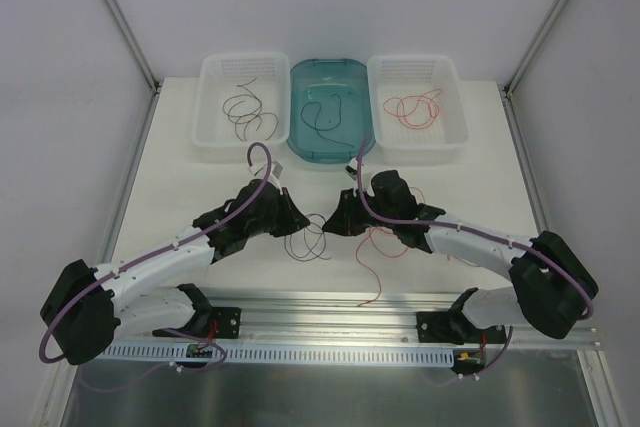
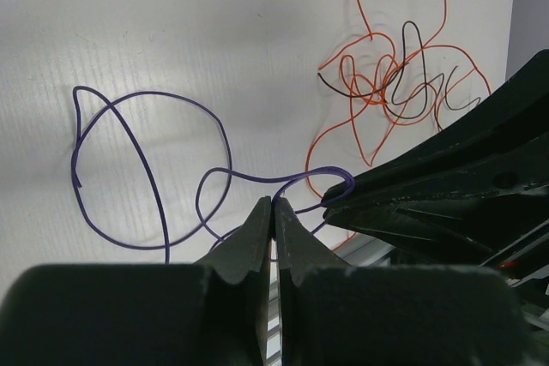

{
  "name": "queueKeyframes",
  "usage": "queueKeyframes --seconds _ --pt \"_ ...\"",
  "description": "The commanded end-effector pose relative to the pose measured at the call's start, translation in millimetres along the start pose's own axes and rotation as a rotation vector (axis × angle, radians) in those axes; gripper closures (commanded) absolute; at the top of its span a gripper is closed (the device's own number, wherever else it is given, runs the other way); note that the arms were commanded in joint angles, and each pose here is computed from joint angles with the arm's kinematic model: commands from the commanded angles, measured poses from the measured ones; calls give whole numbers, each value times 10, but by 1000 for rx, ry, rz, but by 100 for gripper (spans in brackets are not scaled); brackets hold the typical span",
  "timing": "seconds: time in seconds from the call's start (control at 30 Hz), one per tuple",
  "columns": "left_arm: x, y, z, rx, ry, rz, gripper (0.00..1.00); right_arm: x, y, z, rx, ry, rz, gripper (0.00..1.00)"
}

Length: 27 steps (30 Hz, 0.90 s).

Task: Untangle the cables

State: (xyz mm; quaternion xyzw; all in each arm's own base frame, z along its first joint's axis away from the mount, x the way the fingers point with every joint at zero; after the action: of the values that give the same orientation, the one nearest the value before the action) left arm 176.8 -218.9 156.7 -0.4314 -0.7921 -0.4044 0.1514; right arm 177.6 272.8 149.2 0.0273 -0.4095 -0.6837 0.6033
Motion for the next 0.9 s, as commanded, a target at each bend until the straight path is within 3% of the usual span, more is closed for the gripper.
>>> queueKeyframes --seconds 0.0,0.27,0.47,0.87 --pt "59 126 -126 14 -47 -55 100 66 67 73 38 32 -43 86" --pt "28 118 -85 19 -26 -57 100 127 95 106 52 29 -52 99" --pt "-2 93 45 50 28 -83 100 230 126 84 51 -25 -89 99" --pt "12 25 337 232 112 -139 100 722 184 -179 -74 -313 -407 99"
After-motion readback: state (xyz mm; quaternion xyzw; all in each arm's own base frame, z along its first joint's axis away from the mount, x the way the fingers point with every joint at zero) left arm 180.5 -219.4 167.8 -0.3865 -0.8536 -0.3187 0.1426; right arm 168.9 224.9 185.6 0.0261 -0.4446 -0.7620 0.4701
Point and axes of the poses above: each gripper's point midway between its finger pads, its own x axis back along the fingers, its own z axis along the line the jaws close on, y = z × x, the point moved 6 cm from there along x, back along the fingers, and after that the axes turned 1 degree about -x, right-handed, at the moved point
